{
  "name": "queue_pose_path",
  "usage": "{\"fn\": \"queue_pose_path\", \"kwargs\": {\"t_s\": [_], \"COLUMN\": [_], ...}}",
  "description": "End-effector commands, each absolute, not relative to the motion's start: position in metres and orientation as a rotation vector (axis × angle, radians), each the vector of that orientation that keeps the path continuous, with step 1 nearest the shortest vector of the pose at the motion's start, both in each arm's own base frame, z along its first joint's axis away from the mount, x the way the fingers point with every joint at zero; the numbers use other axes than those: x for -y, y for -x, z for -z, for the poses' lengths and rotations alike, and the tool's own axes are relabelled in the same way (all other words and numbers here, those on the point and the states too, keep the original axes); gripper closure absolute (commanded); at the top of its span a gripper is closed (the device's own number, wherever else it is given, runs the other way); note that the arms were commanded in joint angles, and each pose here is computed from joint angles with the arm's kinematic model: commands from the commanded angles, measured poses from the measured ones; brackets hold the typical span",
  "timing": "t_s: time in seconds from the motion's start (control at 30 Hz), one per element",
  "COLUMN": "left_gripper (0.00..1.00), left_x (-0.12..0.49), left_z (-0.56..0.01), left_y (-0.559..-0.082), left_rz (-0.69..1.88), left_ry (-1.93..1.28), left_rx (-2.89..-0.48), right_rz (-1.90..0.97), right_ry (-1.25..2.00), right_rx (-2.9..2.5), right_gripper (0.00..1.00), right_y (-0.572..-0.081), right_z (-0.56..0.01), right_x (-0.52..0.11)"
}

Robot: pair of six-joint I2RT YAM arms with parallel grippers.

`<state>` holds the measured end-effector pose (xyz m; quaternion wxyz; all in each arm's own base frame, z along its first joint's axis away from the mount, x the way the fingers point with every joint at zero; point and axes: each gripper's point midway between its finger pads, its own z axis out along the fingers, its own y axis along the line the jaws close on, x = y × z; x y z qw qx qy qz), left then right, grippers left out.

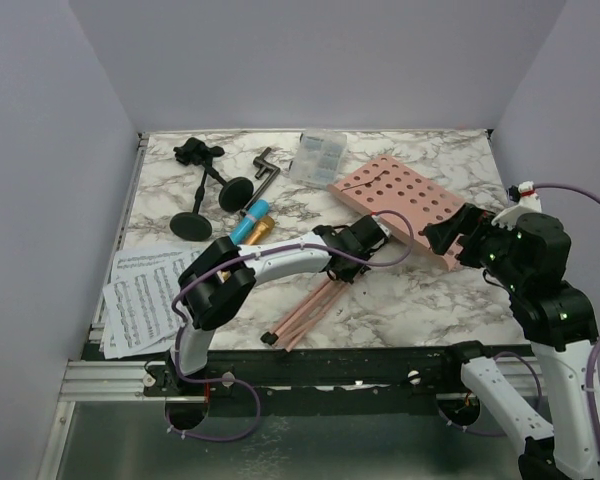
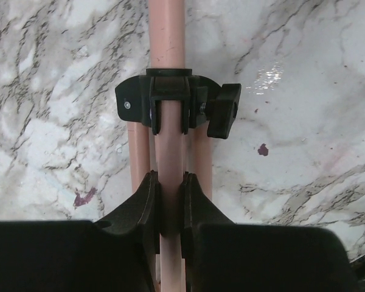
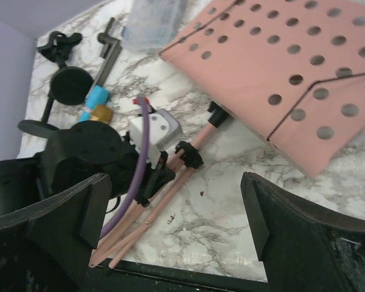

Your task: Set up the instrument practice props

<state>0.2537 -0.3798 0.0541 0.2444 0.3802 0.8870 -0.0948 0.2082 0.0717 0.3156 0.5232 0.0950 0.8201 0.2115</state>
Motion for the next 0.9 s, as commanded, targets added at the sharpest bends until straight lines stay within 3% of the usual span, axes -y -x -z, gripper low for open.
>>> {"fn": "queue_pose_path", "kwargs": {"t_s": [0.0,0.27,0.4,0.63,0.77,0.87], "left_gripper": [1.0,1.0,1.0,1.0,1.0,1.0], "left_x": [0.402,0.416,0.415,0.414,0.415,0.414], "left_z": [-0.118,-0.134,-0.133,-0.118,-0.108,-0.101], "left_y": [-0.258,-0.258,-0.256,-0.255,-0.254,-0.253], "left_rz": [0.384,0.485,0.513,0.522,0.54,0.565], "left_ry": [-0.923,-0.841,-0.823,-0.798,-0.777,-0.776], "left_rx": [-2.27,-2.184,-2.156,-2.175,-2.207,-2.233], "right_rz": [-0.408,-0.179,-0.056,-0.19,-0.264,-0.22], "right_ry": [-0.428,-0.821,-0.857,-0.918,-1.034,-1.073], "right_rx": [-2.049,-1.993,-2.022,-2.037,-2.054,-2.005], "right_gripper": [0.0,0.0,0.0,0.01,0.08,0.08], "right_y": [-0.218,-0.229,-0.244,-0.28,-0.283,-0.276], "right_z": [-0.285,-0.249,-0.225,-0.207,-0.182,-0.178], "right_x": [-0.054,-0.009,0.003,0.0,0.038,0.062]}}
